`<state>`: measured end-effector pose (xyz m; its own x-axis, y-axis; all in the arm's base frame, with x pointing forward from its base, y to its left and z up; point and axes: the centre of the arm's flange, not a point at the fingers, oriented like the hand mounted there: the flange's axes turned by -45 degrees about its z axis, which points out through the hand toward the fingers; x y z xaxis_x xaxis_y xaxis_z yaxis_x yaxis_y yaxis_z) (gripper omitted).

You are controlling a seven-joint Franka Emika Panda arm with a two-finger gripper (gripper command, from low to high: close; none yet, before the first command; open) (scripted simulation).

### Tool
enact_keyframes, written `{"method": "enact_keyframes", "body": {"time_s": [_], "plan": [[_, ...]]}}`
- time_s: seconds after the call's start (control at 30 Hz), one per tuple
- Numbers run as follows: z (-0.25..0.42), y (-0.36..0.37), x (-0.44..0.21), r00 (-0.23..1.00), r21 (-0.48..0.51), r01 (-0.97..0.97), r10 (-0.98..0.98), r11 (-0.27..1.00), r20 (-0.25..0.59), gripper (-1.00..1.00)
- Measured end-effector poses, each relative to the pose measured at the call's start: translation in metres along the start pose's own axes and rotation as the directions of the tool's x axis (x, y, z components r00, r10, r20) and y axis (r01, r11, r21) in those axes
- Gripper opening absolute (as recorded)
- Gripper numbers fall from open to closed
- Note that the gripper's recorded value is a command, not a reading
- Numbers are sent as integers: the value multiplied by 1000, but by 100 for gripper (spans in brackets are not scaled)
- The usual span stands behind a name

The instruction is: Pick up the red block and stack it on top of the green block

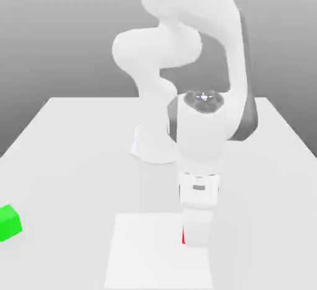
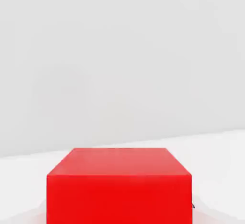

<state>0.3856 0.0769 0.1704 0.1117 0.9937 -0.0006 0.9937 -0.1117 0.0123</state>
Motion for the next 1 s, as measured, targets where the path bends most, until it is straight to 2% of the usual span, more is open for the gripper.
{"method": "enact_keyframes", "body": {"time_s": [0.33, 0.67, 1.0], "plan": [[-38, -2, -7, 1000, 14, -13, 13, 1000, 3, -100], [-46, 49, -191, 971, 54, -239, 238, 969, 33, -100], [-68, 24, -378, 919, 32, -395, 395, 918, 11, -100]]}}
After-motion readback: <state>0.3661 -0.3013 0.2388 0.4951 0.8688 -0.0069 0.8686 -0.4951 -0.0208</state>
